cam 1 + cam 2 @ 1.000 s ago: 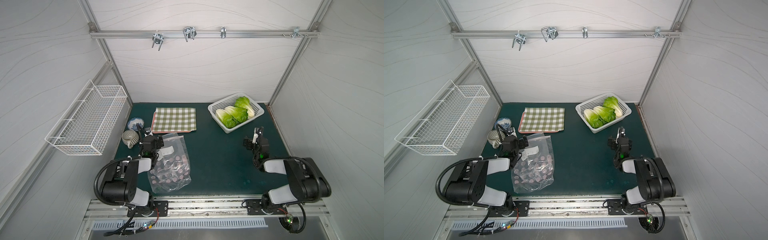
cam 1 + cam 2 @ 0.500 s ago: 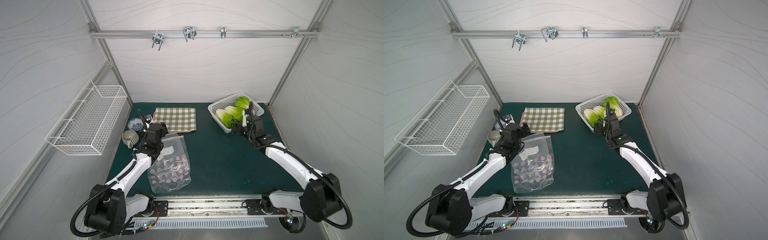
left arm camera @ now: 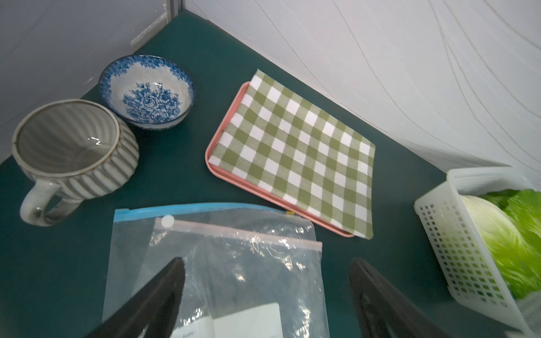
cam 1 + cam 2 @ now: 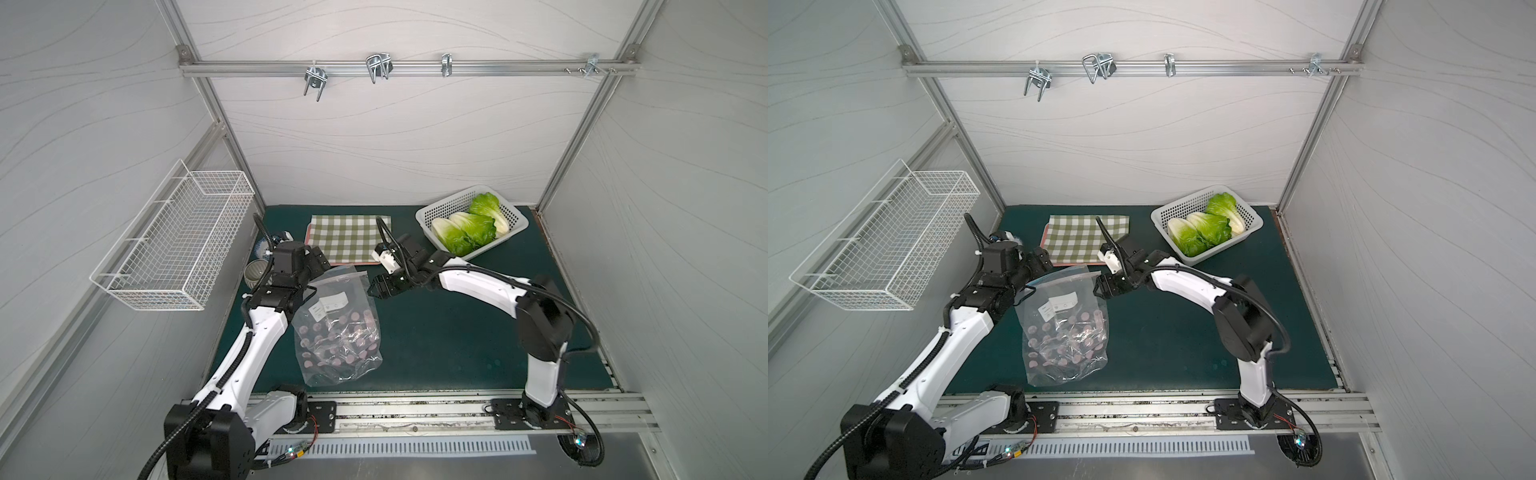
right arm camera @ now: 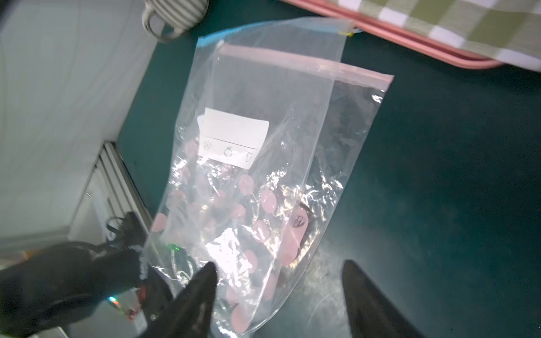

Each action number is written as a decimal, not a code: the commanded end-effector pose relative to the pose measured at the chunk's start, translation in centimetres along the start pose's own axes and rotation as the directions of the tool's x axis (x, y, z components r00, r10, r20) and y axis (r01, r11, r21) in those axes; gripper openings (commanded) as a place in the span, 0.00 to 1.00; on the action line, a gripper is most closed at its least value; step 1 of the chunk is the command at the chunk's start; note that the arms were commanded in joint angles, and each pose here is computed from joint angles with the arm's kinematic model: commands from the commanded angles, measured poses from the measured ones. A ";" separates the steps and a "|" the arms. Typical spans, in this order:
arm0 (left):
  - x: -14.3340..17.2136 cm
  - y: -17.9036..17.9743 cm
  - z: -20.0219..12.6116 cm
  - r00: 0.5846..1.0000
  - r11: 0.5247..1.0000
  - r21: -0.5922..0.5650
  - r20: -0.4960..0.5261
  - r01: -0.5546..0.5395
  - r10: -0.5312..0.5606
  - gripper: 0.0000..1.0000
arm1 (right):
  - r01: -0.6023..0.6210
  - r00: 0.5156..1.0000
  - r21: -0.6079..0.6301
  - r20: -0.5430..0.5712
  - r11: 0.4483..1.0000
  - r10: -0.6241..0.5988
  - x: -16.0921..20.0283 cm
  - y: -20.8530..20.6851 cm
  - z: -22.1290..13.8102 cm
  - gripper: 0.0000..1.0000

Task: Put the chinese cabbages into a zipper bag and zip it
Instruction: Pick up the zipper food storage bag, then place the zipper food storage bag at the center of the board, then adjust the zipper food storage bag at the center of the board, then pick up the zipper food storage bag at the center of the board.

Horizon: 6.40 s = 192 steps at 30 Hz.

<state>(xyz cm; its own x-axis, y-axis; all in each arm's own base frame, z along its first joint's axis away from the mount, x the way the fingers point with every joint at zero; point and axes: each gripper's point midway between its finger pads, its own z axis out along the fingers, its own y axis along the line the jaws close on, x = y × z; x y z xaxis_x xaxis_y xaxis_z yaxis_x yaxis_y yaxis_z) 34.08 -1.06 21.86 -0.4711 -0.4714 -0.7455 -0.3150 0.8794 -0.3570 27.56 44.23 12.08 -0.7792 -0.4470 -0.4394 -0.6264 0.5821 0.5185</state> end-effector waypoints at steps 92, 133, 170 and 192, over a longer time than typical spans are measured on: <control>11.5 -17.3 -6.3 0.804 0.889 0.393 -0.436 -0.233 0.404 0.81 | -0.111 0.766 0.305 0.632 0.946 -0.114 4.4 -10.0 -19.2 0.10; 27.0 -18.5 2.7 0.630 0.915 0.400 -0.699 -0.050 0.339 0.59 | -0.520 0.582 -0.314 0.550 0.794 0.599 6.8 -21.7 -16.1 0.68; 6.0 -21.0 -11.0 0.814 0.807 0.571 -0.534 0.147 0.229 0.85 | 0.564 0.270 0.694 0.357 0.447 -0.894 5.5 6.7 -23.5 0.00; 12.2 -13.8 -7.8 0.699 0.845 0.389 -0.715 0.366 0.027 0.74 | 0.574 0.450 0.571 0.379 0.587 -0.809 13.8 4.4 -12.7 0.00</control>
<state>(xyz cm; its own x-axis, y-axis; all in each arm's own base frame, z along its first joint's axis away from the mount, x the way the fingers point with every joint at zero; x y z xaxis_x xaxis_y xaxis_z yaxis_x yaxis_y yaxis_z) 25.65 -18.43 20.02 -0.9362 -0.3317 -0.1159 -0.1506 0.6767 -0.7207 13.60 31.29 15.93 0.1846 -0.4999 -0.8462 -0.8131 0.4059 -0.4172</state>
